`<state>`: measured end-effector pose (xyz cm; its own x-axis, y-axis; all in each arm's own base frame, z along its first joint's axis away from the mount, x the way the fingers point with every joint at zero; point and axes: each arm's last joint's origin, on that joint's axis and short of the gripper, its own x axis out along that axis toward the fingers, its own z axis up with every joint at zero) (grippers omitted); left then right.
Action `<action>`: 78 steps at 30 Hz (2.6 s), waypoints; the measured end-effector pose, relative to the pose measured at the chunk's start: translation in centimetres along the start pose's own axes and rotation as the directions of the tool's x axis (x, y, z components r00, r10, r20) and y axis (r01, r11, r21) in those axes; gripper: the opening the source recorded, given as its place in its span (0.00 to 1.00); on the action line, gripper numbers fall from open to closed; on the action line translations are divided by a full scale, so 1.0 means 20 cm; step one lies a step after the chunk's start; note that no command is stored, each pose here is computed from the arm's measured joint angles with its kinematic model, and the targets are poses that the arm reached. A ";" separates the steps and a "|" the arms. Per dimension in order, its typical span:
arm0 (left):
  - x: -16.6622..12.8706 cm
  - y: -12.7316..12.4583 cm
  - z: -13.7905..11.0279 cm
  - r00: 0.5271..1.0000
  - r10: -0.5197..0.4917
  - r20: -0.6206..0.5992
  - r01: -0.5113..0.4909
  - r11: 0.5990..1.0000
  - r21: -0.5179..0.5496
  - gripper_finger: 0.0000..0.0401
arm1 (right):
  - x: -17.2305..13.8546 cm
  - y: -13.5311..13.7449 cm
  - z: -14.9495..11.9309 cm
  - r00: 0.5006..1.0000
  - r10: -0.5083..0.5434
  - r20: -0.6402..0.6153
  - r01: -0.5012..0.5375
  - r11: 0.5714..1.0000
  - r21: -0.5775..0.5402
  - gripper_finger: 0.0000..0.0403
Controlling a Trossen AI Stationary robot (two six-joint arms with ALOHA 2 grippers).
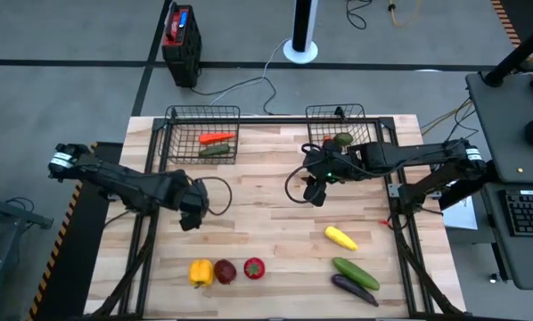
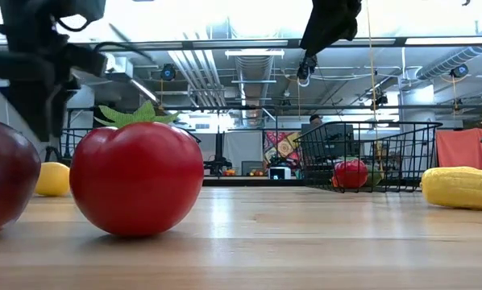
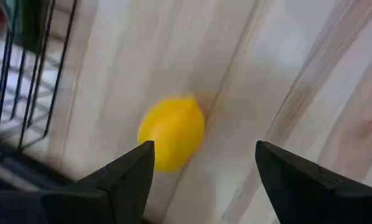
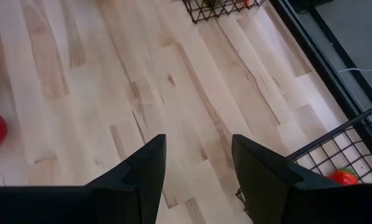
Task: Sort produce into baskets
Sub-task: Put the yellow lemon into the right black wire basket
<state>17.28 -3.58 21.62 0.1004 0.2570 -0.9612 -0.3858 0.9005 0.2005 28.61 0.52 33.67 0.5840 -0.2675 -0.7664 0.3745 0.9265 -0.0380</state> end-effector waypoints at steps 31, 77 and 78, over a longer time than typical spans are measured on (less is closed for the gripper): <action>0.14 0.02 0.03 0.991 0.051 -0.124 -0.042 0.996 0.075 0.65 | 0.00 0.00 0.00 1.000 0.010 -0.003 -0.010 0.999 -0.040 0.44; 0.27 -0.01 0.03 0.969 0.106 -0.222 -0.216 0.797 -0.564 0.65 | 0.00 0.01 0.00 1.000 0.014 0.000 -0.014 0.993 -0.120 0.44; 0.28 -0.01 0.02 0.967 0.111 -0.230 -0.224 0.798 -0.560 0.65 | 0.00 0.01 0.00 1.000 0.014 0.000 -0.014 0.993 -0.120 0.44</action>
<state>18.26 -2.10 16.35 -0.1565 0.2677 -0.9507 -0.8438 0.4640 0.2695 28.64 0.62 33.68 0.5890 -0.2547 -0.7670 0.2770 0.9552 -0.1044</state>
